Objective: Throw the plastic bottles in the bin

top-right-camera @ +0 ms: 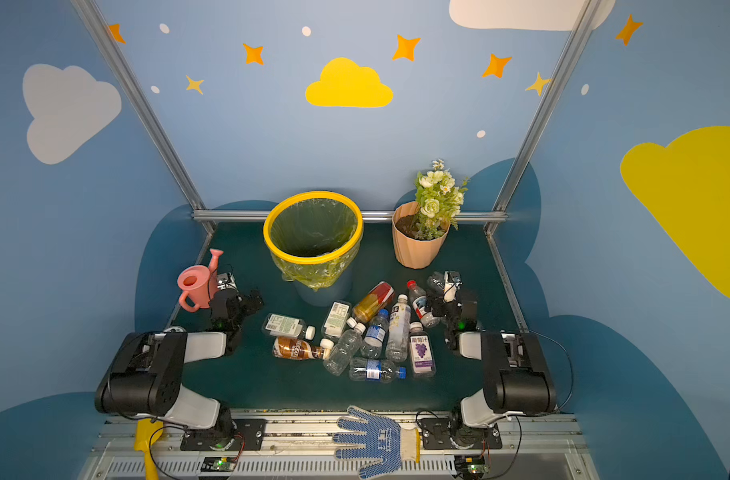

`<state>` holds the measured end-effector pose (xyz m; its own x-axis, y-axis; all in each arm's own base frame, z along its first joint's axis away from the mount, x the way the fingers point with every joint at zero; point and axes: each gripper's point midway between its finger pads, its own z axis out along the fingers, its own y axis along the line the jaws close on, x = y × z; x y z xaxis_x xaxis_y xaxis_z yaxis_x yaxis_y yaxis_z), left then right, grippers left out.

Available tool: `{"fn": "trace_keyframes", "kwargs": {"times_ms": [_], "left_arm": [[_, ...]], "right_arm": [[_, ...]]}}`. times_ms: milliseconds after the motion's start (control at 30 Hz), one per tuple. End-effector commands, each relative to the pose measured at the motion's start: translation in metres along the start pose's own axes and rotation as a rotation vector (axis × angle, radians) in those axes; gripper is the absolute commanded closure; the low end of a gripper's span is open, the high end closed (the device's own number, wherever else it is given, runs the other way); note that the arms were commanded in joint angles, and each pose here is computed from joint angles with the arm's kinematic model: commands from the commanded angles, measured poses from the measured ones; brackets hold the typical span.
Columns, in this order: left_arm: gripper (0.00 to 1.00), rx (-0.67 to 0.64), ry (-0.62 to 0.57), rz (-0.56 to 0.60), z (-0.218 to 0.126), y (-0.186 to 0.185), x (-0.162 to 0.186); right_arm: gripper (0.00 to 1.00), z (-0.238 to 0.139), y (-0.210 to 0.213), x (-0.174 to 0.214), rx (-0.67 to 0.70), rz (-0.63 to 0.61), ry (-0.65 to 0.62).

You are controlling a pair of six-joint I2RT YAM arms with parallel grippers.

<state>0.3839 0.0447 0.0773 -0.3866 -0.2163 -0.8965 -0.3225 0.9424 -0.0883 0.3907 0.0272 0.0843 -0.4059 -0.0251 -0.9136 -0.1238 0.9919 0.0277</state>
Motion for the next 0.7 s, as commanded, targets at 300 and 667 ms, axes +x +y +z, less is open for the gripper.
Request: {"fn": "trace_keyframes", "kwargs": {"times_ms": [300, 667], "left_arm": [[0.00, 0.012, -0.012, 0.012, 0.0002, -0.0039, -0.0059], [0.00, 0.012, -0.012, 0.011, 0.0002, -0.0038, -0.0058]], "right_arm": [[0.03, 0.0008, 0.0000, -0.0055, -0.005, 0.008, -0.018], [0.03, 0.0010, -0.0001, -0.0054, -0.006, 0.008, -0.018]]}}
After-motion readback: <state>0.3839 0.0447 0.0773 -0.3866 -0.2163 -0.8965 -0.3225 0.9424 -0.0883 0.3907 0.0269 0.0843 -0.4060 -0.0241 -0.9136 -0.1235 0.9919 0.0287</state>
